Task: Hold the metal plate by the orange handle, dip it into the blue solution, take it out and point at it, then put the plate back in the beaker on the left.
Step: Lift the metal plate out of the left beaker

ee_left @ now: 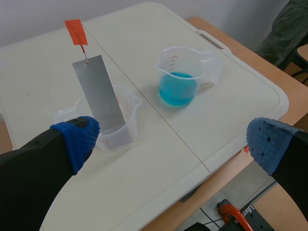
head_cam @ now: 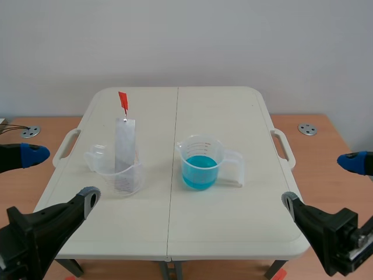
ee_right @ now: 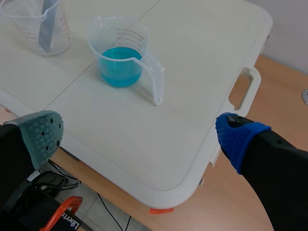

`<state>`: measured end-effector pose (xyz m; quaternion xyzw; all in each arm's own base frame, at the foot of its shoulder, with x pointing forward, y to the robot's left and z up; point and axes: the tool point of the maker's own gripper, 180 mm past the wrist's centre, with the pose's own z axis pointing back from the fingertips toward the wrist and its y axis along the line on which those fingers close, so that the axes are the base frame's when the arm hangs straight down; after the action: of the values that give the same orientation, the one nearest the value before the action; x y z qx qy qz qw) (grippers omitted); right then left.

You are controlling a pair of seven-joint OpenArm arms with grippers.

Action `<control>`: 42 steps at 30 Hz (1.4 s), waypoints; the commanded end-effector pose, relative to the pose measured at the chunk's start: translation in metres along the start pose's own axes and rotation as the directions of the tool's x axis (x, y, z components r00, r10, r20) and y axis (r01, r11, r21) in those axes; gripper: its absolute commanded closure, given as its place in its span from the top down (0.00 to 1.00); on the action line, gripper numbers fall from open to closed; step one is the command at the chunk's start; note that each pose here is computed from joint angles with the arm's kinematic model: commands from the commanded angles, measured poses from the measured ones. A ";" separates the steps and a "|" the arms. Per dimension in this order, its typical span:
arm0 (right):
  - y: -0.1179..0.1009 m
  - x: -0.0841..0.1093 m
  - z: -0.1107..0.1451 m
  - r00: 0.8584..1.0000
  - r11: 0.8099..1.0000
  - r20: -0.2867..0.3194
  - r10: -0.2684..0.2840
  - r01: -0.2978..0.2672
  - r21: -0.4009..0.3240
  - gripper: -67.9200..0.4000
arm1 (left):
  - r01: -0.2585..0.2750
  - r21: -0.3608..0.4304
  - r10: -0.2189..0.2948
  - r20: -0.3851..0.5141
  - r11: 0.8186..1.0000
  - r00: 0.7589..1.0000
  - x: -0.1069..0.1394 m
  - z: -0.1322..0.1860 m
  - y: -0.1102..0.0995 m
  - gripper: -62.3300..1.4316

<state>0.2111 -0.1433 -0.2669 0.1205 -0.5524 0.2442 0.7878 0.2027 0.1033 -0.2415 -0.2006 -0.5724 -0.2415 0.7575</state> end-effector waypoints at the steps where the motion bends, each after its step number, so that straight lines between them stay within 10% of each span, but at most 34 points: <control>1: 0.000 0.013 -0.002 0.999 1.000 0.052 0.007 -0.007 0.004 0.98 | 0.002 -0.002 -0.002 0.037 1.000 0.999 0.011 -0.002 -0.002 1.00; 17: 0.000 0.018 -0.001 0.997 1.000 0.079 0.006 -0.007 0.005 0.98 | 0.002 -0.002 -0.002 0.038 1.000 0.999 0.011 -0.002 -0.002 1.00; 19: 0.000 0.018 -0.001 0.997 1.000 0.078 0.006 -0.007 0.005 0.98 | 0.002 -0.001 -0.002 0.038 1.000 0.999 0.011 -0.002 -0.002 0.78; 22: 0.001 0.018 -0.001 0.997 1.000 0.079 0.006 -0.006 0.009 0.98 | 0.002 -0.002 -0.002 0.038 1.000 0.999 0.011 -0.002 -0.002 0.09; 23: 0.002 0.018 -0.001 0.997 1.000 0.079 0.005 -0.006 0.017 0.98 | 0.002 -0.004 -0.002 0.038 1.000 0.999 0.011 -0.002 -0.002 0.04; 42: 0.017 0.054 -0.035 0.984 0.994 0.173 0.034 -0.052 0.096 0.98 | 0.002 0.065 0.005 -0.100 0.998 0.995 -0.022 0.036 0.006 0.07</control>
<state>0.2419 -0.1018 -0.2397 0.1656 -0.5942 0.2789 0.7361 0.1767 0.1357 -0.2601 -0.1561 -0.5358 -0.2352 0.7957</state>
